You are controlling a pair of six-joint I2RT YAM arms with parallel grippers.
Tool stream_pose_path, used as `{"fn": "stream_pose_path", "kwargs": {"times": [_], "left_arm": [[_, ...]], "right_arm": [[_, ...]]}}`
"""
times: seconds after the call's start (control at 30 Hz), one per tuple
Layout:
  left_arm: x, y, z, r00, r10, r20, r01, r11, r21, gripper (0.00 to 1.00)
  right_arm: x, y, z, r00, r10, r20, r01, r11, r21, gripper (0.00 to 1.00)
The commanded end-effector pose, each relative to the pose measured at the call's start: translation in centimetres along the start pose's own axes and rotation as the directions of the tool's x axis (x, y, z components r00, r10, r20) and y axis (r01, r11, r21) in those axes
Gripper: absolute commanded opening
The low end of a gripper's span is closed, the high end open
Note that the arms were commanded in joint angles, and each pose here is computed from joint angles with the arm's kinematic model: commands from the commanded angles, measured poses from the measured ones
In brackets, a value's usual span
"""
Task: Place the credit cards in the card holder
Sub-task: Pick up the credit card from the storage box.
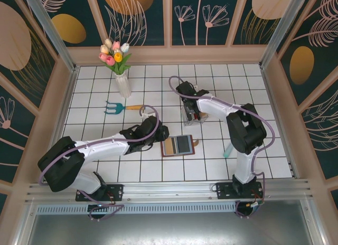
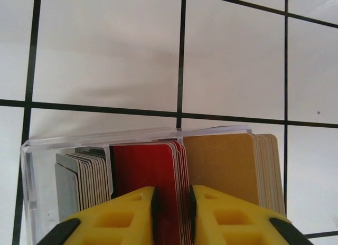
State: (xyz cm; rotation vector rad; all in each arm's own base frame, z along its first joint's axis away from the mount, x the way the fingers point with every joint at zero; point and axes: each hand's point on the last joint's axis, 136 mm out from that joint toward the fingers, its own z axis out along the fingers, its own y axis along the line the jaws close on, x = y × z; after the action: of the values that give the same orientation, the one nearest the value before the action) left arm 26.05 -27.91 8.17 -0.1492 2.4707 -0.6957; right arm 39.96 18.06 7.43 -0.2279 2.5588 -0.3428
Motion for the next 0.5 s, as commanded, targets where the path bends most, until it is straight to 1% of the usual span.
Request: {"fn": "stream_pose_path", "kwargs": {"times": [0.0, 0.13, 0.3, 0.33, 0.47], "left_arm": [[-0.2, 0.0, 0.2, 1.000, 0.012, -0.009, -0.012, 1.000, -0.009, 0.42], [-0.1, 0.0, 0.2, 1.000, 0.014, -0.012, -0.014, 1.000, -0.011, 0.43], [0.1, 0.2, 0.3, 1.000, 0.013, -0.019, -0.013, 1.000, -0.014, 0.43], [0.2, 0.1, 0.4, 1.000, 0.013, -0.022, -0.013, 1.000, -0.013, 0.43], [0.2, 0.1, 0.4, 1.000, 0.012, -0.022, -0.012, 1.000, -0.012, 0.43]], "right_arm": [[1.2, -1.4, 0.5, 0.997, -0.057, -0.044, 0.061, 0.993, 0.100, 0.23], [0.5, -2.1, -0.2, 0.999, -0.046, -0.017, 0.048, 0.990, 0.130, 0.19], [0.0, -2.6, -0.9, 0.999, -0.038, 0.004, 0.037, 0.990, 0.137, 0.16], [0.0, -2.6, -1.0, 0.999, -0.039, 0.006, 0.038, 0.990, 0.138, 0.14], [-0.1, -2.8, -1.3, 0.999, -0.037, 0.008, 0.035, 0.989, 0.142, 0.11]]}}
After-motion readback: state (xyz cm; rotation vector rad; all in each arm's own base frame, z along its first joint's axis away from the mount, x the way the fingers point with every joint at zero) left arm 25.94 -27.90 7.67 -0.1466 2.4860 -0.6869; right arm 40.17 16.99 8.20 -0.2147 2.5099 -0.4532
